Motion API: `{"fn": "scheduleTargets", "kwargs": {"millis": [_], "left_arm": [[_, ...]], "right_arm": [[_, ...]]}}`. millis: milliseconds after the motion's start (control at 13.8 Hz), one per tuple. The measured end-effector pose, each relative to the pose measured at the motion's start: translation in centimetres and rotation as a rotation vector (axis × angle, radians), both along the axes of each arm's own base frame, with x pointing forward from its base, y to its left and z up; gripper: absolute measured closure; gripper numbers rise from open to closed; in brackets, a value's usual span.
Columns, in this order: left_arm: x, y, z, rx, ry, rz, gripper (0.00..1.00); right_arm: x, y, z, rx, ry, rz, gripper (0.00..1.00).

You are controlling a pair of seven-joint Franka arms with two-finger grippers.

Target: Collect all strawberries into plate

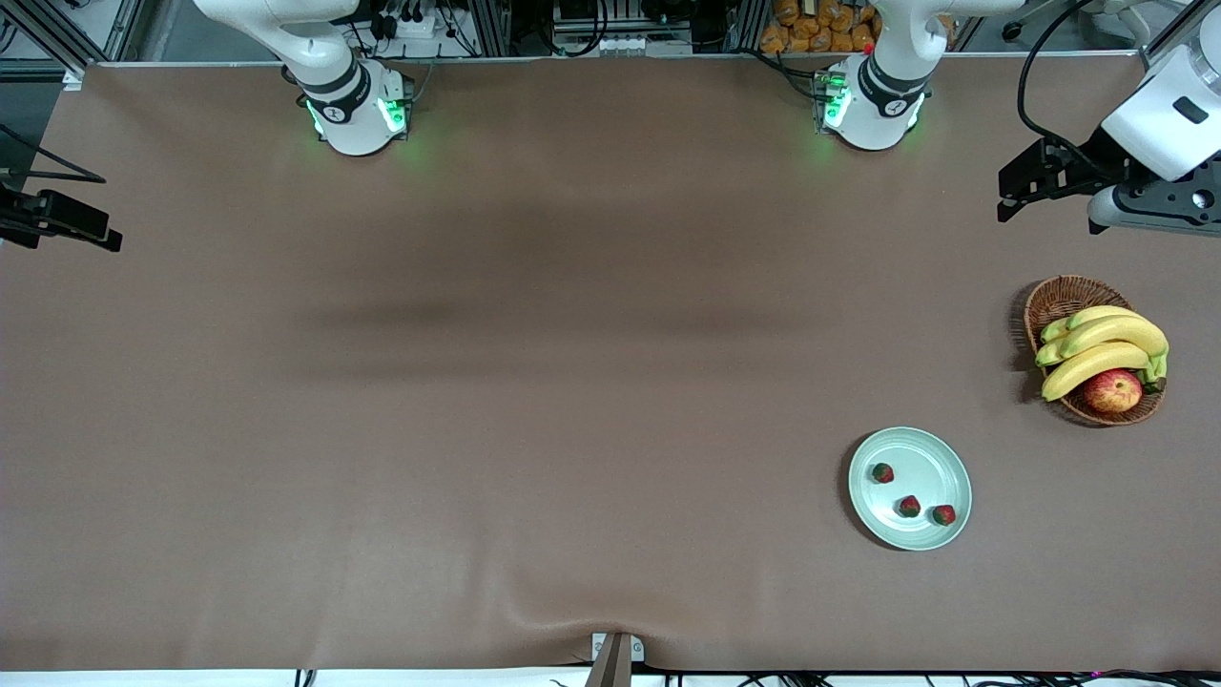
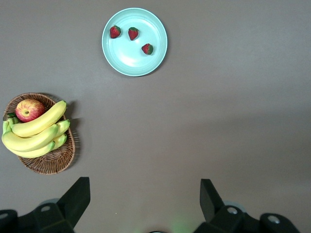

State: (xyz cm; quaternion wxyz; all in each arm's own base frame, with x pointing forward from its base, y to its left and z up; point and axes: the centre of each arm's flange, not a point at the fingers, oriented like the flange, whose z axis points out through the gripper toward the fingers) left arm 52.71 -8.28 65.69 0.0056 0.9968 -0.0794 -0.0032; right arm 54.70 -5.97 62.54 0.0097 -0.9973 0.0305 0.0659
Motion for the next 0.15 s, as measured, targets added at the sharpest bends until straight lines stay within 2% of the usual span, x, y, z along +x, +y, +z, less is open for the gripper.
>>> {"fn": "scheduleTargets", "kwargs": {"millis": [145], "left_arm": [[0.0, 0.02, 0.03, 0.0, -0.001, 0.002, 0.0]], "right_arm": [[0.01, 0.0, 0.01, 0.0, -0.001, 0.0, 0.0]]}}
